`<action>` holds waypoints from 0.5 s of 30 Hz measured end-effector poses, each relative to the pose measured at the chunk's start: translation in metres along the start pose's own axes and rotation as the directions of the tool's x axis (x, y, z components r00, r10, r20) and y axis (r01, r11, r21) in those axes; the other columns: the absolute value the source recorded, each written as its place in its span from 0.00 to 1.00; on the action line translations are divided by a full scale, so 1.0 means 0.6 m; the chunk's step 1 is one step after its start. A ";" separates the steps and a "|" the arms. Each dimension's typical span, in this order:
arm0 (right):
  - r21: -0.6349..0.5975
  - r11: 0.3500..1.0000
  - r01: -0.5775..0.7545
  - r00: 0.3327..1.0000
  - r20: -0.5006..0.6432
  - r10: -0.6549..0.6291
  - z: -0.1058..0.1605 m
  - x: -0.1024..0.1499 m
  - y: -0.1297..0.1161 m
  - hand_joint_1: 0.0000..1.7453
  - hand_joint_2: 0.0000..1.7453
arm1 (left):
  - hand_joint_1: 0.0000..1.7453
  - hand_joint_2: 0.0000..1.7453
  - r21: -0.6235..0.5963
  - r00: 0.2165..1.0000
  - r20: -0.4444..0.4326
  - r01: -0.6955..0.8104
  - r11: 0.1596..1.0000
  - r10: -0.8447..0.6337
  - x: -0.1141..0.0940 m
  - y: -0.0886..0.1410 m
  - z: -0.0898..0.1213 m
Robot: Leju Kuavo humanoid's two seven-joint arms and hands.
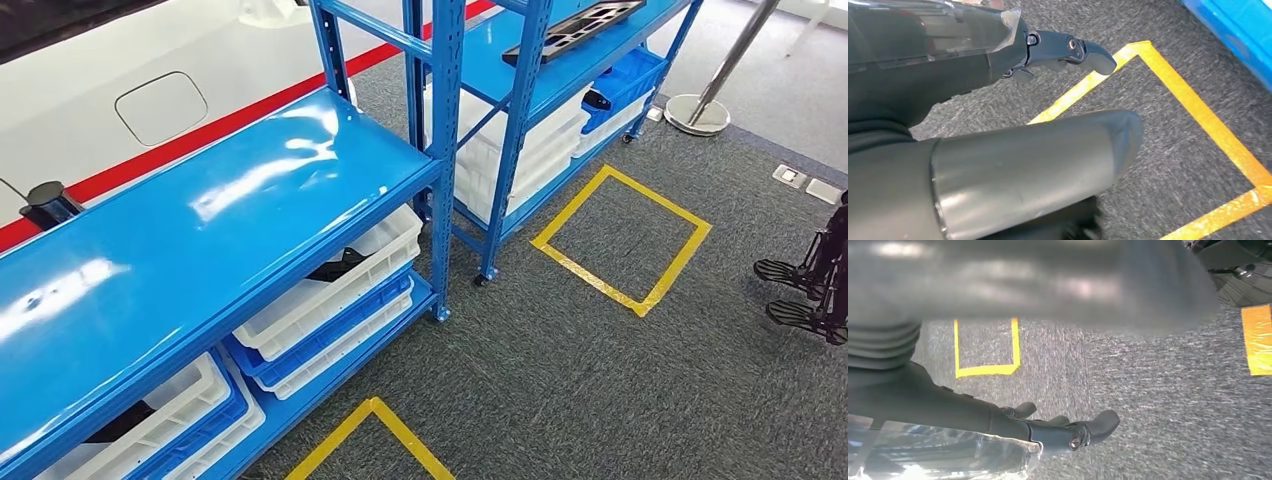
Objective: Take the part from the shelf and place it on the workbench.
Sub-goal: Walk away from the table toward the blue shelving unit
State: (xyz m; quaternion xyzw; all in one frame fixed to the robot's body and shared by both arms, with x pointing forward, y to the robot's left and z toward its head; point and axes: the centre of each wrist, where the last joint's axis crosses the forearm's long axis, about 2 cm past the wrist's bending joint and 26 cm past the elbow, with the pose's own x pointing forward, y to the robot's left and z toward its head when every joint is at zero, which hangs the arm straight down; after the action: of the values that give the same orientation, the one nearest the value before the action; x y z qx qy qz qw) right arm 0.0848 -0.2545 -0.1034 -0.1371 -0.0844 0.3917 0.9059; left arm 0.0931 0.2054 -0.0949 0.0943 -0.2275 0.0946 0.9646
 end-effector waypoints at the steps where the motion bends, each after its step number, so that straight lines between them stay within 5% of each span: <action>1: 0.000 1.000 -0.001 1.000 0.000 0.001 0.000 0.000 0.000 0.00 1.00 | 0.00 0.00 -0.001 1.000 0.004 -0.001 1.000 0.001 0.002 -0.001 0.000; 15: -0.008 1.000 -0.005 1.000 0.001 0.005 -0.001 0.002 -0.005 0.00 1.00 | 0.00 0.00 -0.007 1.000 -0.002 -0.005 1.000 0.005 0.001 -0.005 0.001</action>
State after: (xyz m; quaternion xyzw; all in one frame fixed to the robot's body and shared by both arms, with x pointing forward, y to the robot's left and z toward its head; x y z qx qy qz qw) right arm 0.0879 -0.2558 -0.1029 -0.1406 -0.0859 0.3939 0.9043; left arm 0.0941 0.2024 -0.0942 0.0901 -0.2271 0.0961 0.9649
